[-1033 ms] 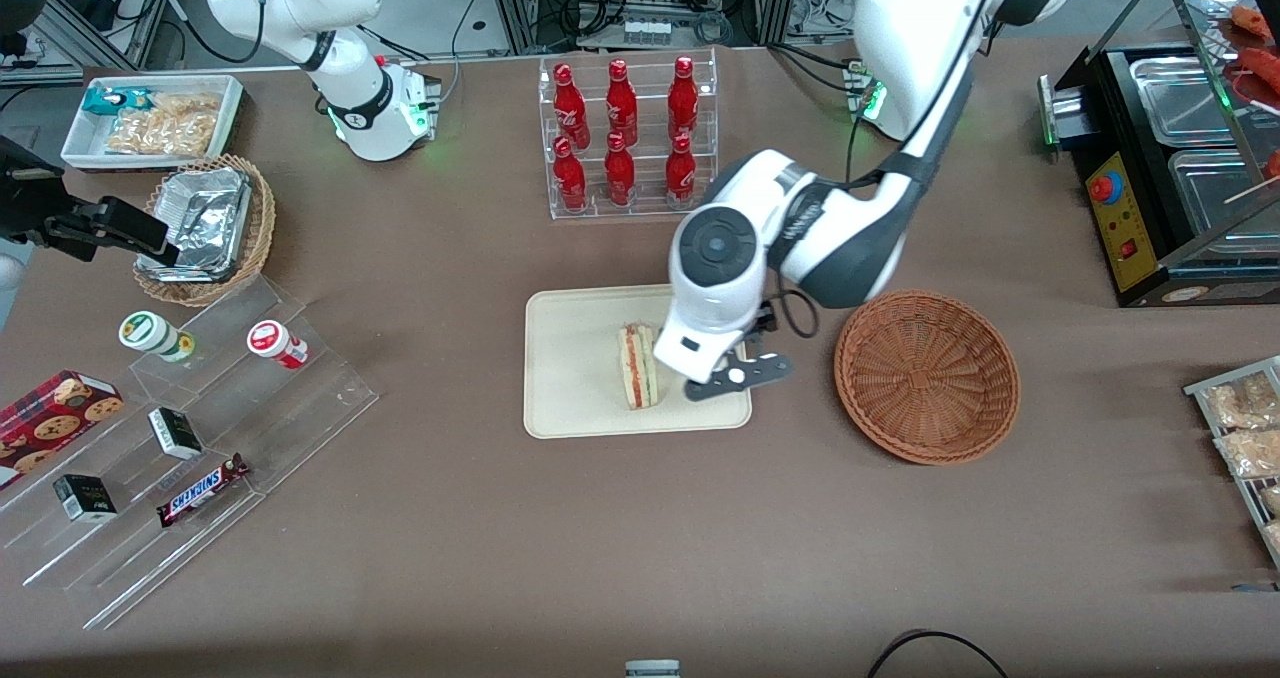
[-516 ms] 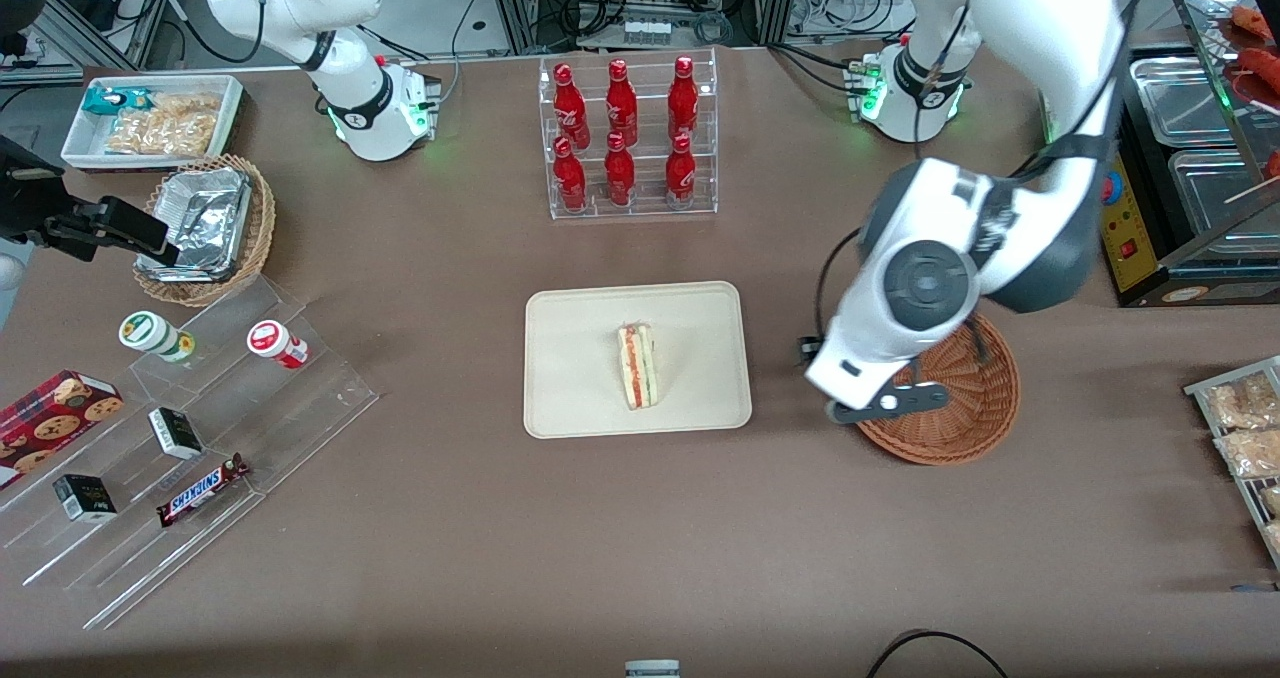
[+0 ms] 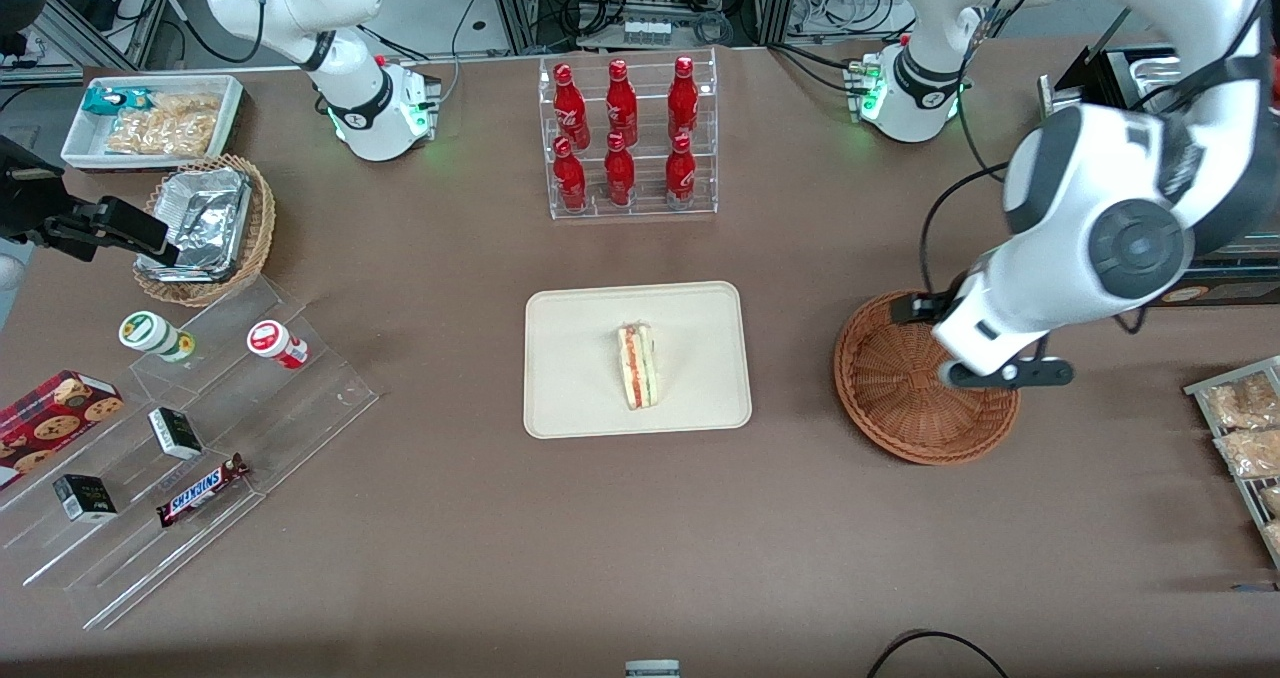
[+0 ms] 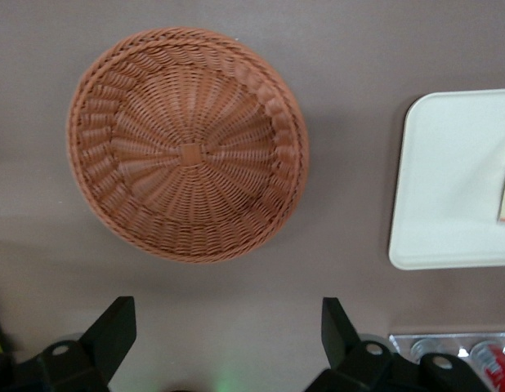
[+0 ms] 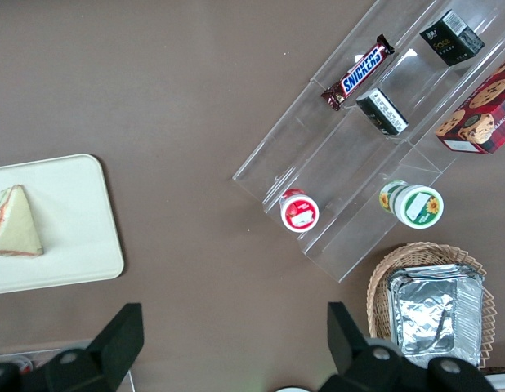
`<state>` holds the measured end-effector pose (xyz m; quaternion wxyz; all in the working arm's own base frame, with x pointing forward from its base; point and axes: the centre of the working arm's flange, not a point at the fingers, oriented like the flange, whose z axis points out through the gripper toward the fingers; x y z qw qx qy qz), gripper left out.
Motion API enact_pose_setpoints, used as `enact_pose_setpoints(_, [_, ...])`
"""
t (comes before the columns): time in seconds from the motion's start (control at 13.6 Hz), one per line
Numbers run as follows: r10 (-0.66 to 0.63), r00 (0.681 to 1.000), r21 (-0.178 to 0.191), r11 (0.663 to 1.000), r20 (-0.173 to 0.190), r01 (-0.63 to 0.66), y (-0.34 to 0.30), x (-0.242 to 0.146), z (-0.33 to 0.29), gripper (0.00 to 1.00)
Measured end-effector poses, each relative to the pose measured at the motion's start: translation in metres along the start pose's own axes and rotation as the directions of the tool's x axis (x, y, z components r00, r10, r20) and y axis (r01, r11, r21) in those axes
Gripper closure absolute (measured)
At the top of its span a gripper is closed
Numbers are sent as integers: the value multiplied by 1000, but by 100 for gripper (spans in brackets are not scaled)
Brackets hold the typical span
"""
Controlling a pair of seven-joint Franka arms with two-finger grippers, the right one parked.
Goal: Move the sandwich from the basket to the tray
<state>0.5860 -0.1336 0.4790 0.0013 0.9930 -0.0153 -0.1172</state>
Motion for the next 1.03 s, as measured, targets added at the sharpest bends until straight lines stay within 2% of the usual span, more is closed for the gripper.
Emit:
enact_pose_setpoints(0.3, [93,996,-2,996,12,-93,-41,-33,-32,0])
enact_pose_setpoints(0.44, [115,993,9,993,-20,-115,-64,-49,-55,0])
enact_pose_setpoints(0.59, [116,992,69,991,-52,-112,-76,-63,-75,0])
enact_pose_setpoints(0.66, [116,991,86,990,-66,-111,-77,-69,-83,0])
enact_pose_setpoints(0.81, [111,990,96,990,-83,-103,-80,-76,-92,0])
enact_pose_setpoints(1.03, [79,992,92,993,-98,-70,-97,-85,-102,0])
